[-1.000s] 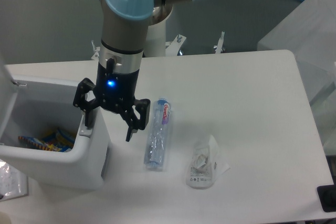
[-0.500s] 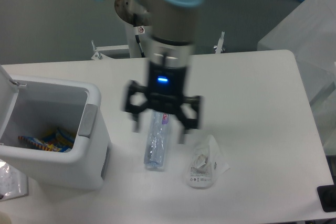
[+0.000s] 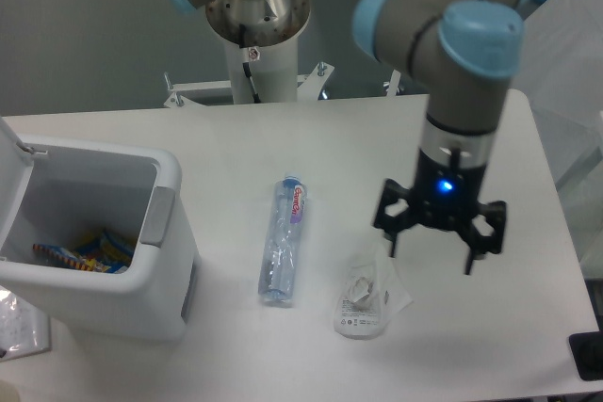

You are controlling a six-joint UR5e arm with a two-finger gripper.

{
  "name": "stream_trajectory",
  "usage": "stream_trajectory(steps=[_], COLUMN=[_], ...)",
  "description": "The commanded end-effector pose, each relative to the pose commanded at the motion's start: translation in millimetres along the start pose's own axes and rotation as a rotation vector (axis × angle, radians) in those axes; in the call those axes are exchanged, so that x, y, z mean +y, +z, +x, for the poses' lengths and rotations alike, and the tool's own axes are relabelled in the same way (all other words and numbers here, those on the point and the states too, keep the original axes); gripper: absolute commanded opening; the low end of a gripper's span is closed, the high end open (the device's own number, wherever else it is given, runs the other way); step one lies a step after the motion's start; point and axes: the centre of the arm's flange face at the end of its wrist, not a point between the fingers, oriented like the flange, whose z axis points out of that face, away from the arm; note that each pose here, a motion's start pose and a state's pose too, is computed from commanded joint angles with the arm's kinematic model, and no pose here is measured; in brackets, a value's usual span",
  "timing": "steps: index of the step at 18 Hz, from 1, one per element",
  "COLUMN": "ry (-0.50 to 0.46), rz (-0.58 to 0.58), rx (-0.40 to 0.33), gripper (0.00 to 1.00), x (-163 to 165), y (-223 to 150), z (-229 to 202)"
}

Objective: Open the trash can

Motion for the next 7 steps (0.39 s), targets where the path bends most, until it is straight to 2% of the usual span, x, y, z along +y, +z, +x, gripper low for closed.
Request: stream_trajectory(steps=[3,7], ry=[0.041,0.085], rz=[-0.024,-0.115], rx=[0.019,0.014], gripper=[1.00,1.00], x=[6.4,18.0], y=[10.8,28.7], z=[3.2,13.1])
